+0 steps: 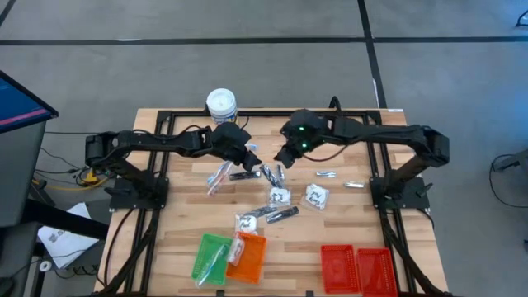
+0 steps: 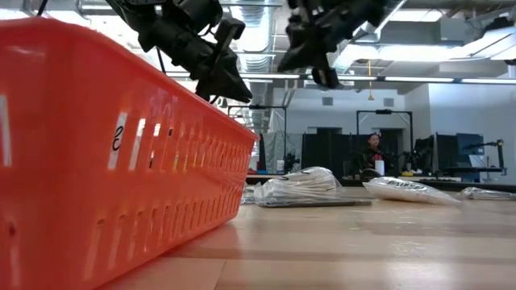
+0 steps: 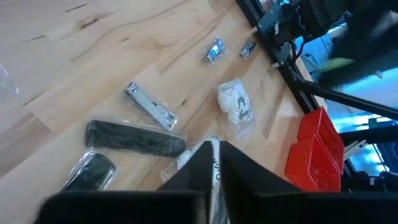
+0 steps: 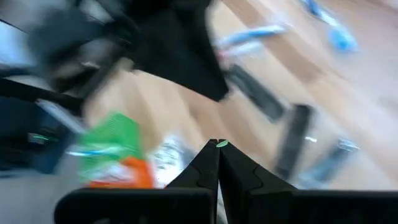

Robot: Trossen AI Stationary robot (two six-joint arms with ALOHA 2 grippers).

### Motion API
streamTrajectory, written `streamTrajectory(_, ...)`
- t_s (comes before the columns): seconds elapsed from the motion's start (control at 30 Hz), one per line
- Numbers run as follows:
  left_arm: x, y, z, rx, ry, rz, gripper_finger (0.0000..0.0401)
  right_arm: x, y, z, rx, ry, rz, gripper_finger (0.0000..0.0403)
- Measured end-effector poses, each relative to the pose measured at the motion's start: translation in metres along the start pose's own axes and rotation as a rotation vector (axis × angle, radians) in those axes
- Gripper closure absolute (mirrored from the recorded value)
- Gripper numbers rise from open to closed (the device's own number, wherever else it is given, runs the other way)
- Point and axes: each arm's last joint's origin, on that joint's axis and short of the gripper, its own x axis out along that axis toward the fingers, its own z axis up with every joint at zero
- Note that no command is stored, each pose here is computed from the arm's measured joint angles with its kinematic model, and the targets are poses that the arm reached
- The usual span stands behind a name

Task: Pick & Place Travel size toiletries
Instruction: Put the black comb into the left red basket

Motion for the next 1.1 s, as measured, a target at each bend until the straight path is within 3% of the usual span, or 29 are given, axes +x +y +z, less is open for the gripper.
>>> streamTrajectory(0.1, 0.0, 0.0, 0.0, 0.005, -0.004, 0.0, 0.0393, 0.013, -0.008, 0.006, -0.018, 0.059, -0.072, 0.0403)
streamTrajectory(0.33, 0.0, -0.002, 0.0, 0.011, -0.01, -0.004, 0.0398, 0.032, -0.027, 0.007, 0.009, 0.109, -0.122, 0.0403)
streamTrajectory(0.6, 0.001, -0.006, -0.004, -0.005, 0.0, -0.015, 0.0396, 0.035, -0.02, 0.004, -0.003, 0.062, -0.197, 0.0403)
streamTrajectory(0.87, 0.003, -0.013, -0.01, 0.016, -0.034, 0.02, 0.0398, 0.048, -0.001, -0.029, 0.091, 0.025, -0.289, 0.0403)
streamTrajectory(1.03, 0.003, -0.013, -0.01, 0.021, -0.068, 0.049, 0.0398, 0.047, -0.012, -0.034, 0.125, 0.02, -0.237, 0.0403)
streamTrajectory(1.1, 0.003, -0.013, -0.01, 0.021, -0.081, 0.056, 0.0398, 0.05, -0.021, -0.037, 0.135, 0.01, -0.165, 0.0403)
